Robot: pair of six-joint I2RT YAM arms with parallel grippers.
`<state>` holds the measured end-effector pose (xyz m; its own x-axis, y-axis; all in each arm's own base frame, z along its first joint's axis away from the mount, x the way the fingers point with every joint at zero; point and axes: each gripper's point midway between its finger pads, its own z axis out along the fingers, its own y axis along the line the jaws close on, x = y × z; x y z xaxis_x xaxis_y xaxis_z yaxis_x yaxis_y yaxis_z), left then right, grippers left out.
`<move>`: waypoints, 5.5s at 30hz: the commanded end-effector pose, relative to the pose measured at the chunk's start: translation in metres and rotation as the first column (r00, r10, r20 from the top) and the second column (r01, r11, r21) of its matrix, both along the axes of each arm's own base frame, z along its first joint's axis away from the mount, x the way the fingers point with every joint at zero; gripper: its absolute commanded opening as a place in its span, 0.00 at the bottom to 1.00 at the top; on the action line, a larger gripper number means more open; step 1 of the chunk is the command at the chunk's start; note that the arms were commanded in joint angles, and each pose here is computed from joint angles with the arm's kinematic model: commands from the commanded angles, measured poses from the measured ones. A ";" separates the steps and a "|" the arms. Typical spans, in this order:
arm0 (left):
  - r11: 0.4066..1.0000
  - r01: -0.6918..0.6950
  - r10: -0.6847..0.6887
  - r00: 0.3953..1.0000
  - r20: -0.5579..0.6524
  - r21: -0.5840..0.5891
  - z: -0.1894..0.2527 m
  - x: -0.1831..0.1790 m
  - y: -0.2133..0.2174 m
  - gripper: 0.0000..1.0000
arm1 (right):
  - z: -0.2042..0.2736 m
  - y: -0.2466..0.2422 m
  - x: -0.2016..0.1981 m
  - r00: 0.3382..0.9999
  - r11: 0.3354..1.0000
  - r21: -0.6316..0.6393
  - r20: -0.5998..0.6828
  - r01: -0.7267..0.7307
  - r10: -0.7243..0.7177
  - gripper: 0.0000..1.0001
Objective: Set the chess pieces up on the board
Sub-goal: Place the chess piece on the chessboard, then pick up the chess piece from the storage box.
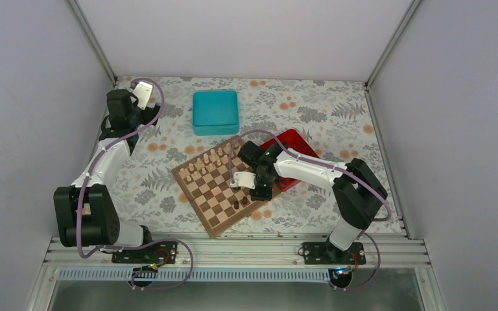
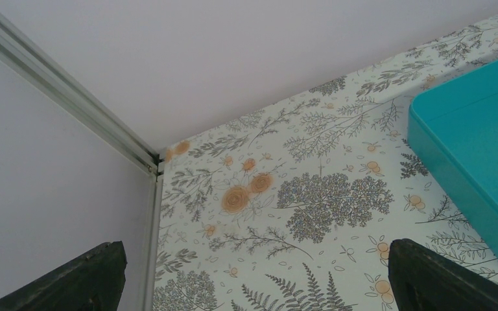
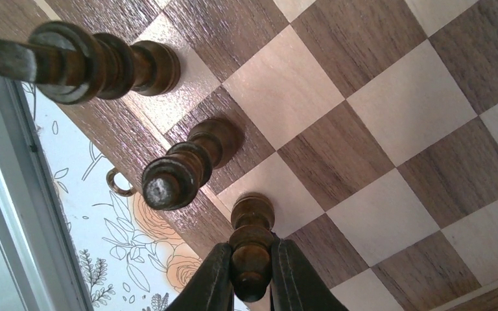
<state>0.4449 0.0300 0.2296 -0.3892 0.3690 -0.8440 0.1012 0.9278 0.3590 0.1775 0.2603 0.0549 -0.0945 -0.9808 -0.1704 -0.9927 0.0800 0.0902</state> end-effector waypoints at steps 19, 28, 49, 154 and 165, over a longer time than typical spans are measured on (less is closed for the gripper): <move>1.000 0.007 -0.007 1.000 0.008 -0.004 0.003 0.000 0.000 1.00 | 0.012 0.007 0.014 0.996 1.000 0.015 0.084 0.015 -0.016 0.08; 1.000 0.013 -0.012 1.000 0.015 -0.009 0.007 -0.001 -0.001 1.00 | 0.065 0.034 0.033 0.983 0.998 0.057 0.183 -0.024 0.013 0.08; 1.000 0.010 -0.010 1.000 0.012 -0.005 0.005 -0.002 0.000 1.00 | 0.033 0.098 -0.060 0.949 0.954 -0.002 0.101 -0.301 0.299 0.09; 0.999 0.030 -0.030 1.000 0.004 -0.009 0.001 -0.002 -0.004 1.00 | 0.030 0.011 0.035 0.992 0.996 0.092 0.126 -0.010 -0.001 0.48; 1.000 0.023 -0.023 1.000 0.009 -0.004 0.001 -0.003 -0.002 1.00 | 0.052 -0.049 0.108 0.950 0.972 0.108 0.217 0.207 -0.226 0.53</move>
